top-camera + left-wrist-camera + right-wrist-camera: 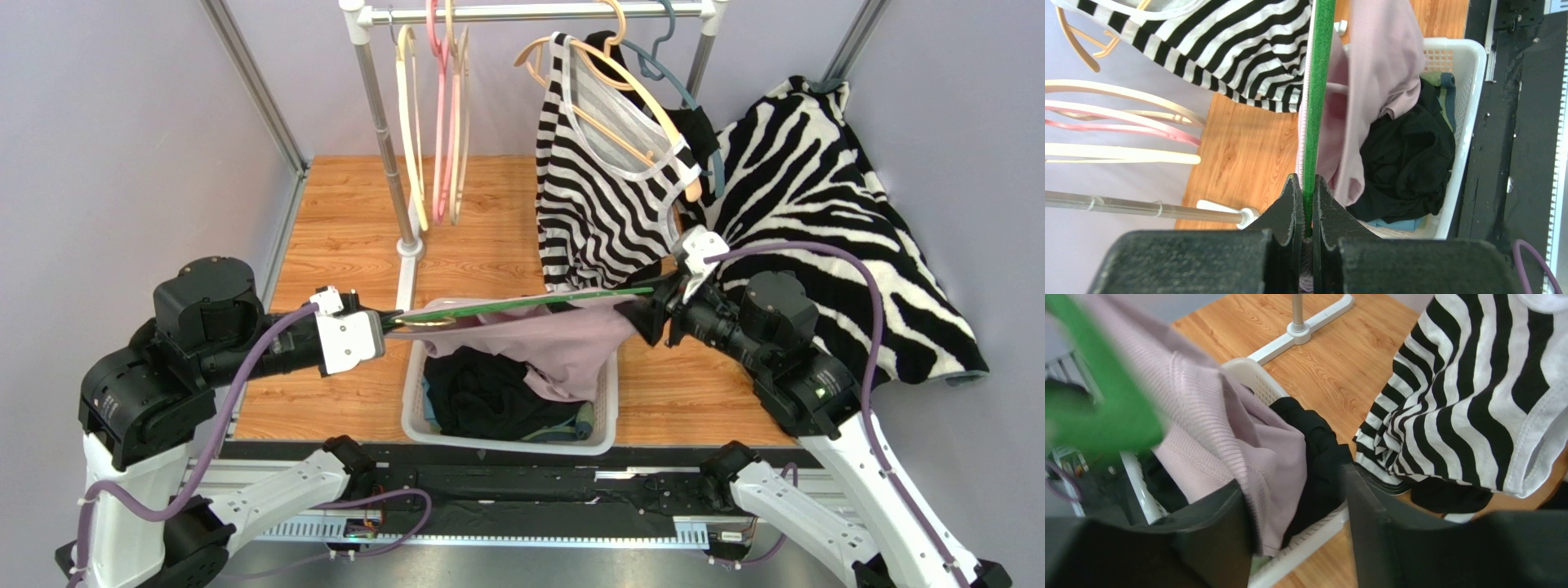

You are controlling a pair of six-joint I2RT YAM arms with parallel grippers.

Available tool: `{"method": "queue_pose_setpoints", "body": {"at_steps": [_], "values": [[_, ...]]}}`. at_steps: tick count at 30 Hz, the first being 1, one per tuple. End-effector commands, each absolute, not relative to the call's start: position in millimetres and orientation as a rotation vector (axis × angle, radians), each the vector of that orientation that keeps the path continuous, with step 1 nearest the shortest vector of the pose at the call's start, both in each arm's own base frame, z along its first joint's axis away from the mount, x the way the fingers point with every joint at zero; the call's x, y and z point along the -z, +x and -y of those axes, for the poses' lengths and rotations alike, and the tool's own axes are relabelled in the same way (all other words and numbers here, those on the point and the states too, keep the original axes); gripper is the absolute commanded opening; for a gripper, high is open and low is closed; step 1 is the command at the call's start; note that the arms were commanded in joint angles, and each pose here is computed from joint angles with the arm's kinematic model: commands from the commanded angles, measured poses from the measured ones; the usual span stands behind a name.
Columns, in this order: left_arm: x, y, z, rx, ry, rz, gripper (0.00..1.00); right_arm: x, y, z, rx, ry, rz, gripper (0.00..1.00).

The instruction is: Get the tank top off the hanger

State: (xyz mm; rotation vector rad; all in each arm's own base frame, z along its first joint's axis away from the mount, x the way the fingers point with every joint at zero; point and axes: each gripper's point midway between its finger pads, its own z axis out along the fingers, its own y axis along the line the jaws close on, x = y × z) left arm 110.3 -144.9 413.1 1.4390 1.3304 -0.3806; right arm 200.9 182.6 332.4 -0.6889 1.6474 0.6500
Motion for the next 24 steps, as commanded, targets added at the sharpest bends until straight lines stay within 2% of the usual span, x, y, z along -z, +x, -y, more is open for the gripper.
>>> {"method": "queue_pose_setpoints", "body": {"at_steps": [1, 4, 10, 12, 16, 24], "values": [[-437, 116, 150, 0.384, 1.380, -1.287, 0.00, -353, 168, -169, -0.601, -0.826, -1.454, 0.68], [-430, 131, 152, 0.355, 1.364, -1.343, 0.00, -361, 156, -154, -0.536, -0.845, -1.416, 0.76], [-403, 141, 150, 0.320, 1.433, -1.449, 0.00, -379, 135, -136, -0.469, -0.891, -1.372, 0.82], [-399, 139, 152, 0.330, 1.485, -1.459, 0.00, -391, 130, -140, -0.491, -0.910, -1.326, 0.83], [-382, 107, 159, 0.517, 1.657, -1.501, 0.00, -415, 126, -160, -0.588, -0.947, -1.242, 0.84], [-364, 91, 165, 0.670, 1.783, -1.581, 0.00, -442, 114, -192, -0.761, -1.057, -1.109, 0.81]]}}
